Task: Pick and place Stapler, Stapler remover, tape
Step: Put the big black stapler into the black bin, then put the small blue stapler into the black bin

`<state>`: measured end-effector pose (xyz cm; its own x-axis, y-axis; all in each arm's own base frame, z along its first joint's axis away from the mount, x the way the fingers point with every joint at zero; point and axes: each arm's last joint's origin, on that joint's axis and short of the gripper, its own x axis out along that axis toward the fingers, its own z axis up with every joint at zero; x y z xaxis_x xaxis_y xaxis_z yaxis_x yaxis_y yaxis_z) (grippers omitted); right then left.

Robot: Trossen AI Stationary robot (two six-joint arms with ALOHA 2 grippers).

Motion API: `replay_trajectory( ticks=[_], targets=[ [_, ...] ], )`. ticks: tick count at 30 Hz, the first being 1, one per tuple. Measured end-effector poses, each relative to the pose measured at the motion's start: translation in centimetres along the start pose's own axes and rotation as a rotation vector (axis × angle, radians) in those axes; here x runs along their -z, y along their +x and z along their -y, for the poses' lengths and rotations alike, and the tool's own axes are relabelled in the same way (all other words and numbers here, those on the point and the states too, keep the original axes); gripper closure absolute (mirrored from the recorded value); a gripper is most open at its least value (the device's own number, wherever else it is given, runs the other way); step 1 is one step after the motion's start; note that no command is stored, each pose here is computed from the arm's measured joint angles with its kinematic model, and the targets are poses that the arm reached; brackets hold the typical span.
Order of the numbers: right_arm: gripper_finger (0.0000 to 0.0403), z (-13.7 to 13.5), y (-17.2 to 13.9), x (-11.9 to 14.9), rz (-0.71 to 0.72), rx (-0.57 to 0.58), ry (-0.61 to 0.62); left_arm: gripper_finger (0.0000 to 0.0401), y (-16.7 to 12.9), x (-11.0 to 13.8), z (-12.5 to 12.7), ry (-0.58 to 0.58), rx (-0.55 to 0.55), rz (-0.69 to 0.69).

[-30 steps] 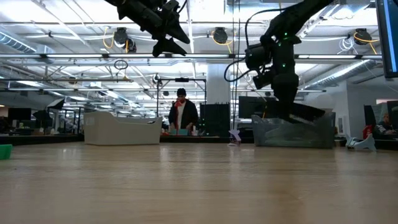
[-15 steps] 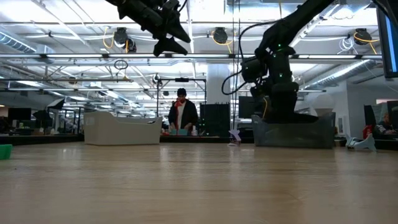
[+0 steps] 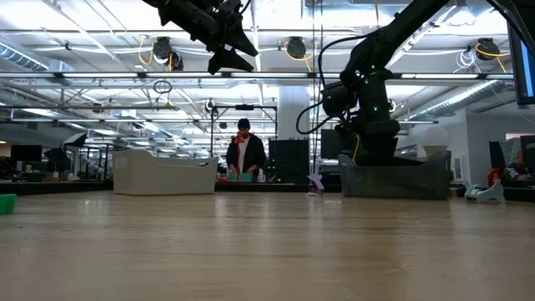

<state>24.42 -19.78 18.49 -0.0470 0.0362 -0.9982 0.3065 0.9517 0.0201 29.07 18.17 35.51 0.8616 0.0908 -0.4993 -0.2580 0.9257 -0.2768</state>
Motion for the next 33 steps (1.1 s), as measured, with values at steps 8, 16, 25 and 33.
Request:
replay_trajectory(
  ticks=[8, 16, 25, 33],
  targets=[
    [0.0231, 0.0, 0.0, 0.0, 0.005, 0.0, -0.016, 0.0192, 0.0, 0.0, 0.0, 0.012, 0.0, 0.0],
    [0.0221, 0.0, 0.0, -0.1, 0.006, 0.005, -0.037, 0.0192, 1.1, 0.5, 0.4, 0.129, 0.092, 0.068],
    [0.0235, -0.6, -3.6, 1.2, 0.103, 0.121, 0.057, 0.0192, 3.8, 5.6, -1.1, 0.067, 0.351, 0.141],
    [0.0251, -4.1, -9.8, 4.7, 0.337, 0.148, 0.183, 0.0192, 2.9, 9.4, 0.6, 0.024, 0.289, 0.267]
  ],
)
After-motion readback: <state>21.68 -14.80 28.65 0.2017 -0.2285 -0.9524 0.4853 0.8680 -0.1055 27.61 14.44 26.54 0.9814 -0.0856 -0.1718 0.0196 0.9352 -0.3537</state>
